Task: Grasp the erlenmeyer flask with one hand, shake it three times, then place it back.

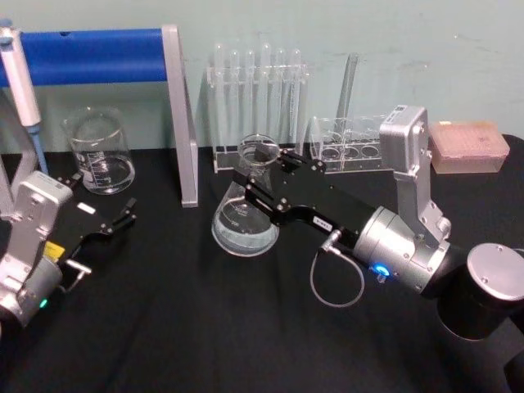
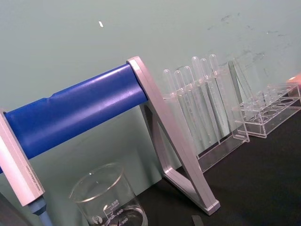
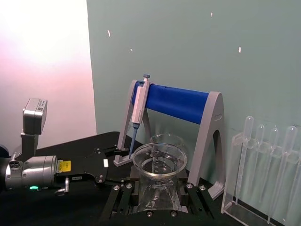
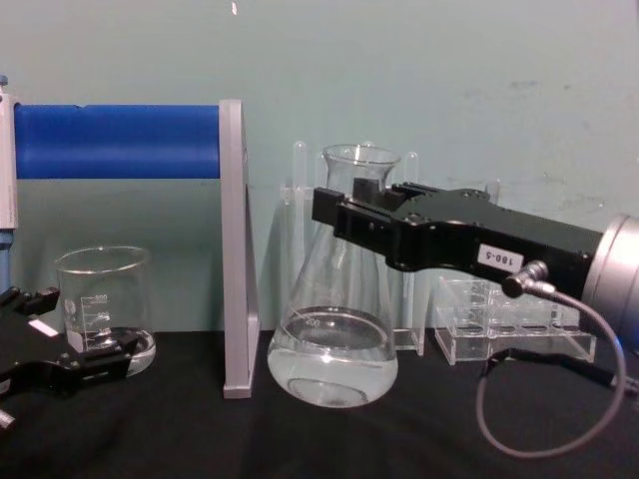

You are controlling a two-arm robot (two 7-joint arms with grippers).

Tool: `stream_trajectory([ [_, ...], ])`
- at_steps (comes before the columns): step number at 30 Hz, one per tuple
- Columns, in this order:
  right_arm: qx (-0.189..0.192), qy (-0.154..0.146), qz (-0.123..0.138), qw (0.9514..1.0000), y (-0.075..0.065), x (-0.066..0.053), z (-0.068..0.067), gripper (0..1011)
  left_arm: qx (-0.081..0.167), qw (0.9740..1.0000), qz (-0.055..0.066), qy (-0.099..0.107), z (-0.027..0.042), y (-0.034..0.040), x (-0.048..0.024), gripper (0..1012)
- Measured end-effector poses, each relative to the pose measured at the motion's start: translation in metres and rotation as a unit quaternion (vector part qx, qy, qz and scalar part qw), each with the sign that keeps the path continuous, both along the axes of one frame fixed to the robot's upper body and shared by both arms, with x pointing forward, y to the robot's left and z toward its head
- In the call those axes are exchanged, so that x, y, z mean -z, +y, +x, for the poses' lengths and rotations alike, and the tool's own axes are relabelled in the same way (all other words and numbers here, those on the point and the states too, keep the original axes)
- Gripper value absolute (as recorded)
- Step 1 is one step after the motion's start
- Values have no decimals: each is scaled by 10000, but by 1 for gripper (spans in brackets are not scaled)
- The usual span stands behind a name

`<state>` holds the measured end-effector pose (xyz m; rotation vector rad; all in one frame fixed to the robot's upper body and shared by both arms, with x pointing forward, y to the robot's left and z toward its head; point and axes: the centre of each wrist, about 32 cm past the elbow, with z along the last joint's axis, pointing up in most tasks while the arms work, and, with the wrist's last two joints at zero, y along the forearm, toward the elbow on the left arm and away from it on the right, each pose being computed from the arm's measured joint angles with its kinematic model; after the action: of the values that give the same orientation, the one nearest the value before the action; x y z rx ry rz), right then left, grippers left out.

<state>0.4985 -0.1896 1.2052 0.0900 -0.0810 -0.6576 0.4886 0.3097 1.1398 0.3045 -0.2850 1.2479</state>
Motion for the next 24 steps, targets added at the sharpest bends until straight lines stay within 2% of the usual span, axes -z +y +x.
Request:
stream_trajectory([
  [24, 121, 52, -98, 9999, -70, 31, 3, 449, 0, 10000, 0, 0, 0, 0, 0, 1001],
])
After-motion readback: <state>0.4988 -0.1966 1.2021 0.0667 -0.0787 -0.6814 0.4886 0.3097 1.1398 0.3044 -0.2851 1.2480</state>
